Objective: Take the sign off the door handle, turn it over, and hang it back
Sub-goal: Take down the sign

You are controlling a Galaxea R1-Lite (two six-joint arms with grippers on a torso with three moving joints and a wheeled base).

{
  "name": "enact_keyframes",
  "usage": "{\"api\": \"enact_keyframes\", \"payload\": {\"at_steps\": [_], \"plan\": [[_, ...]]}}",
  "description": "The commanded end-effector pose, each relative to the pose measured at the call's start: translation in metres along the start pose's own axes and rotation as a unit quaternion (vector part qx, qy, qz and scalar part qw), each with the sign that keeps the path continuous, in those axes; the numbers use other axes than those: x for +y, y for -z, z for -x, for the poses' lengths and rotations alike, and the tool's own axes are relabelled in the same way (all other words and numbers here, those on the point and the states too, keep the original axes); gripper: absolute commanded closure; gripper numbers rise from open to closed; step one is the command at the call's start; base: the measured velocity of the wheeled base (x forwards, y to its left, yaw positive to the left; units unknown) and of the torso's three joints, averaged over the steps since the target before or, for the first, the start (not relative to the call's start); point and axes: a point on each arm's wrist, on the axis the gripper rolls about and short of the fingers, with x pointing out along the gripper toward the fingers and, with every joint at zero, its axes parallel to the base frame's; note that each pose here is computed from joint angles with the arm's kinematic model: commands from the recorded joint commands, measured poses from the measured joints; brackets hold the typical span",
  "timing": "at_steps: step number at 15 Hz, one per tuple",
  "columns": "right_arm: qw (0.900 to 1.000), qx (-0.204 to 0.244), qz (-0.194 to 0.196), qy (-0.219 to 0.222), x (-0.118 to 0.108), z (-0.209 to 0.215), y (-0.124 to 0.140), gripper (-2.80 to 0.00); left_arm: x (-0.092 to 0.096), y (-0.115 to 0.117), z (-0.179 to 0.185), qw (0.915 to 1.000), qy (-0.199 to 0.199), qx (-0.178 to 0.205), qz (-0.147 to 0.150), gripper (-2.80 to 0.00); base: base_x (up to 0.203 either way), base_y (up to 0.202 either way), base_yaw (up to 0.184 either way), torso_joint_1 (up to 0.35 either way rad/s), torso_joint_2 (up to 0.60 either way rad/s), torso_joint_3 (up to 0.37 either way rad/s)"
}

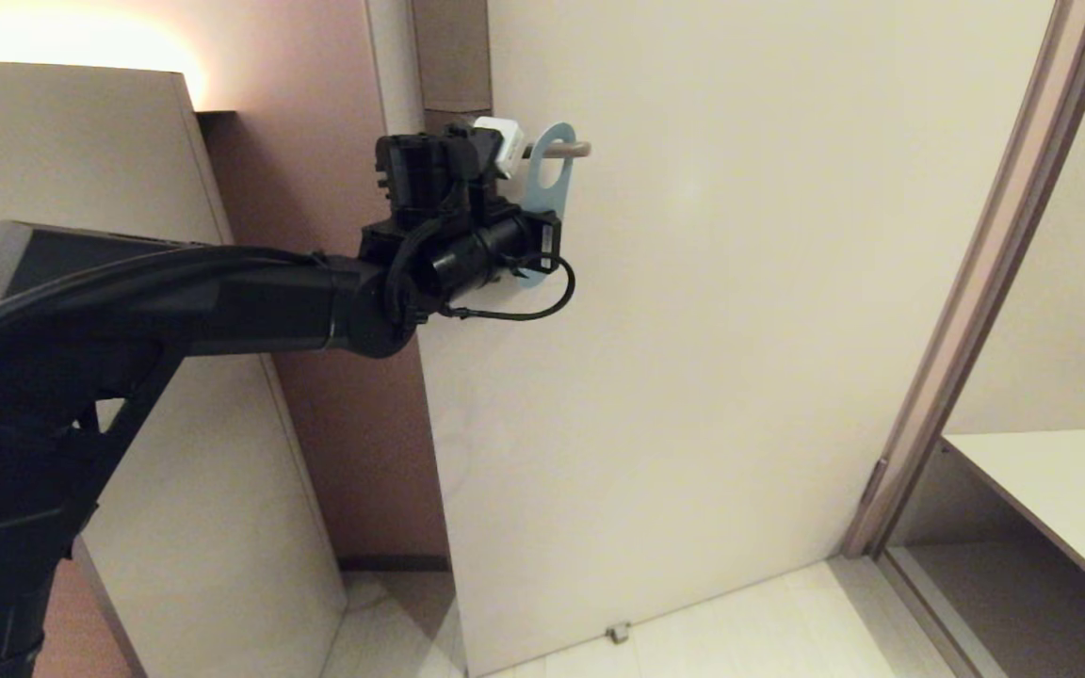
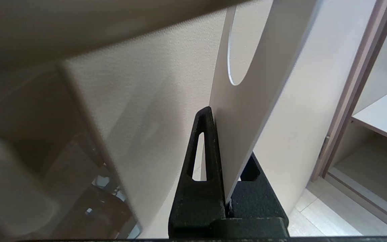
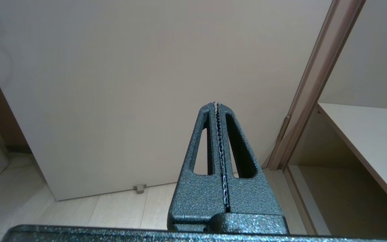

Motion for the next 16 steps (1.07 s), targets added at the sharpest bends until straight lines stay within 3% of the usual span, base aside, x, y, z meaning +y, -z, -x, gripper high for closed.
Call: {"api": "enact_keyframes", "payload": {"at_steps": [1,16], "plan": [[1.000,0.000,0.000,0.000,0.000,0.000,0.000,0.00,0.000,0.004,-0.005,1.0000,0.001,0.000,0.000,0.00,0.000,0.000,0.000,0.000,0.00,0.000],[1.000,0.000,0.000,0.000,0.000,0.000,0.000,0.00,-0.023,-0.020,-0.007,0.9995,0.026,-0.020,0.000,0.00,0.000,0.000,0.000,0.000,0.00,0.000]]}}
